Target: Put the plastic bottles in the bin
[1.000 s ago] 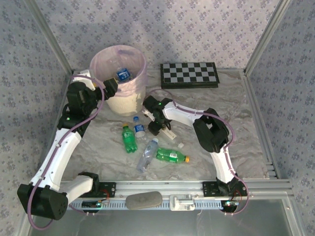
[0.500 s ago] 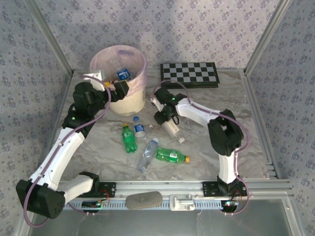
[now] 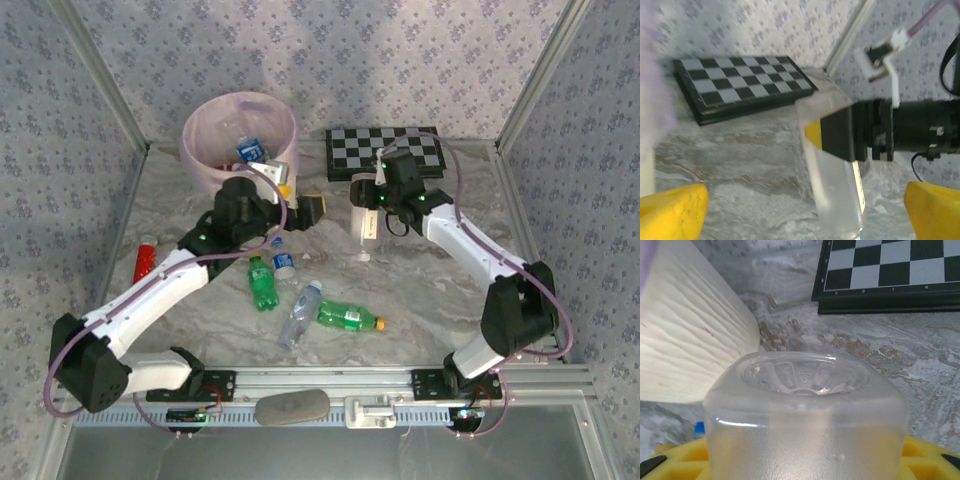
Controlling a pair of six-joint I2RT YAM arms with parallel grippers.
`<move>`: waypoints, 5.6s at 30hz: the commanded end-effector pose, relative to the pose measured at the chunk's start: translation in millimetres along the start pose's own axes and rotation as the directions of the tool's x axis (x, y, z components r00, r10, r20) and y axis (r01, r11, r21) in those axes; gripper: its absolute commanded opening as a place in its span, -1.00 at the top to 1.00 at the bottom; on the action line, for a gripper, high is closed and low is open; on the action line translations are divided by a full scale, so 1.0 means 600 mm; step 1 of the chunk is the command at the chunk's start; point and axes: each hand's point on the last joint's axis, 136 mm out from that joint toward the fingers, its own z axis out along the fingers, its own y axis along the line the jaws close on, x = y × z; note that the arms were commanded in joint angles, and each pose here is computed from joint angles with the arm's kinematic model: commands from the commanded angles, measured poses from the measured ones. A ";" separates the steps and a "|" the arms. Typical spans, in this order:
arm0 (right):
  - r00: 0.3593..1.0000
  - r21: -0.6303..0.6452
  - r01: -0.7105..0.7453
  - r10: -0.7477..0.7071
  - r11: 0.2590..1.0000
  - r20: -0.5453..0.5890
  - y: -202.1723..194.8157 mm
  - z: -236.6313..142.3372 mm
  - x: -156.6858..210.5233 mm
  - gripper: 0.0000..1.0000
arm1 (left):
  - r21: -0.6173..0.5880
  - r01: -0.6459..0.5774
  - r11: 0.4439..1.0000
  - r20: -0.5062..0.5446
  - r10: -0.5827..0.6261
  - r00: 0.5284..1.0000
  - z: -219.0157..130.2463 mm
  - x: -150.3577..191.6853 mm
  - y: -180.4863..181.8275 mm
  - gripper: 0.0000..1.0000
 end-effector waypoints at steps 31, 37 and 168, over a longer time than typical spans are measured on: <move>0.895 -0.366 -0.150 0.283 0.918 0.343 0.099 -0.128 -0.087 0.18 | 0.223 0.076 0.972 -0.196 -0.032 0.980 0.141 0.084 -0.102 -0.42; 0.898 -0.367 -0.148 0.280 0.918 0.340 0.103 -0.125 -0.085 0.00 | 0.212 0.065 0.975 -0.186 -0.025 0.982 0.138 0.079 -0.098 -0.20; 0.957 -0.144 -0.290 0.283 0.946 -0.071 0.019 0.022 0.070 -0.98 | -0.717 0.192 0.670 -0.229 -0.486 0.843 -0.123 0.394 0.279 -0.65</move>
